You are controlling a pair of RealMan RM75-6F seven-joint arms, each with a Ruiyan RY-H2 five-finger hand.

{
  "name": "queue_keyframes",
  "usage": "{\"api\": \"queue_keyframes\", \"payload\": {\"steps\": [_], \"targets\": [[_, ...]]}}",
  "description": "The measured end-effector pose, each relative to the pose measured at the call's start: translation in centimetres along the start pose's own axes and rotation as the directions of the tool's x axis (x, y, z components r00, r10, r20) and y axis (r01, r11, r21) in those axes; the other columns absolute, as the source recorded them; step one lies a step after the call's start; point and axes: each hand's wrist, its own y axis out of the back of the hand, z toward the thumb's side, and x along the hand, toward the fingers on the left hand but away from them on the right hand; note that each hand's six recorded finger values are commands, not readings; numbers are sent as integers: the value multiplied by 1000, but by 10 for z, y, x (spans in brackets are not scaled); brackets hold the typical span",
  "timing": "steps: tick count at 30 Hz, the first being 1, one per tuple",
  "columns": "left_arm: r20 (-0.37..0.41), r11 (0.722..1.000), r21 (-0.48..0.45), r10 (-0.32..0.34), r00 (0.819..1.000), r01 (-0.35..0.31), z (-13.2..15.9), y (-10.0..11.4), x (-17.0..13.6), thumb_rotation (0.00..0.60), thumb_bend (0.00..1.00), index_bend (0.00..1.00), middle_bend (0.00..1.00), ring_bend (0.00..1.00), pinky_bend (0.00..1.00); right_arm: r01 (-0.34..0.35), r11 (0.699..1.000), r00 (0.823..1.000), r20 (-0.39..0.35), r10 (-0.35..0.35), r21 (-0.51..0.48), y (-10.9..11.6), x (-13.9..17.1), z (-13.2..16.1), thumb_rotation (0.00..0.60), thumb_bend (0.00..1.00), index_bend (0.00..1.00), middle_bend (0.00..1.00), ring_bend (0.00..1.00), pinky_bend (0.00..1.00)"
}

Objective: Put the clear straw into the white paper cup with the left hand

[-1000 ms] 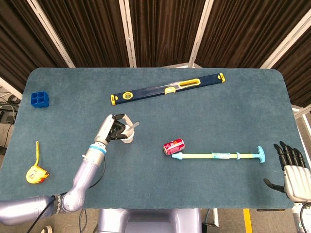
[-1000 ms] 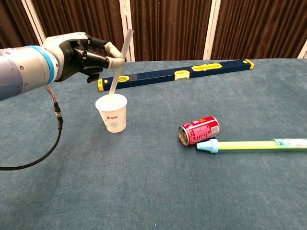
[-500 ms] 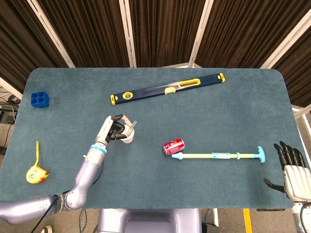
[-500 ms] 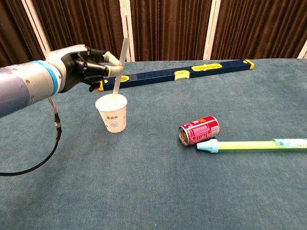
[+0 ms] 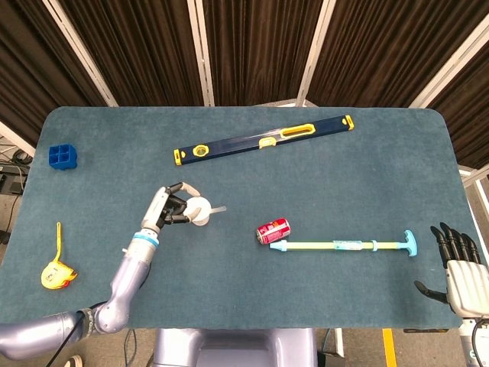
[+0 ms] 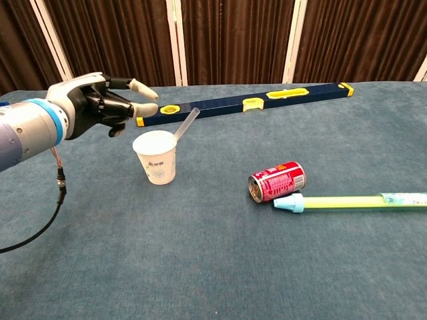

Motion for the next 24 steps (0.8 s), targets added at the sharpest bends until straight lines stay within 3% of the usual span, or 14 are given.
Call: {"api": "queue_keyframes", "payload": {"steps": [6,9,12,15,17,19,22,23,24], "targets": [[26,1000,22,11,1000,-11,5,8,-4,600,314,447,952,860,762,1,1000,1000,1,-1,2,0,0,0,600,85,0,0,0,0],[55,997,78,19,998,-23,8,15,-8,600,313,430,825,756,645,2,1000,1000,1,-2,3,0,0,0,600,85,0,0,0,0],[92,983,180,21,996,-37,9,23,-14,600,309,362,596,582,459,3,1000,1000,1,-3,4,0,0,0,600,84,0,0,0,0],[130,941,334,10,991,-53,10,33,-23,600,294,217,260,321,250,3,1000,1000,2,-3,6,0,0,0,600,85,0,0,0,0],[148,886,459,-3,989,-66,9,40,-30,600,239,114,68,114,96,4,1000,1000,2,-4,8,0,0,0,600,85,0,0,0,0],[150,821,566,-9,989,-79,6,49,-39,600,181,46,1,12,14,4,1000,1000,3,-4,8,0,0,1,600,84,0,0,0,0],[138,684,723,-15,990,-90,-1,62,-55,600,151,1,0,0,0,5,1000,1000,4,-5,10,0,0,1,600,85,0,0,0,0],[124,614,785,-17,992,-88,-4,69,-65,600,148,0,0,0,0,5,1000,1000,4,-5,10,0,0,1,600,85,0,0,0,0],[117,587,805,-17,993,-85,-6,72,-69,600,143,0,0,0,0,5,1000,1000,4,-5,10,0,1,1,600,85,0,0,0,0]]}}
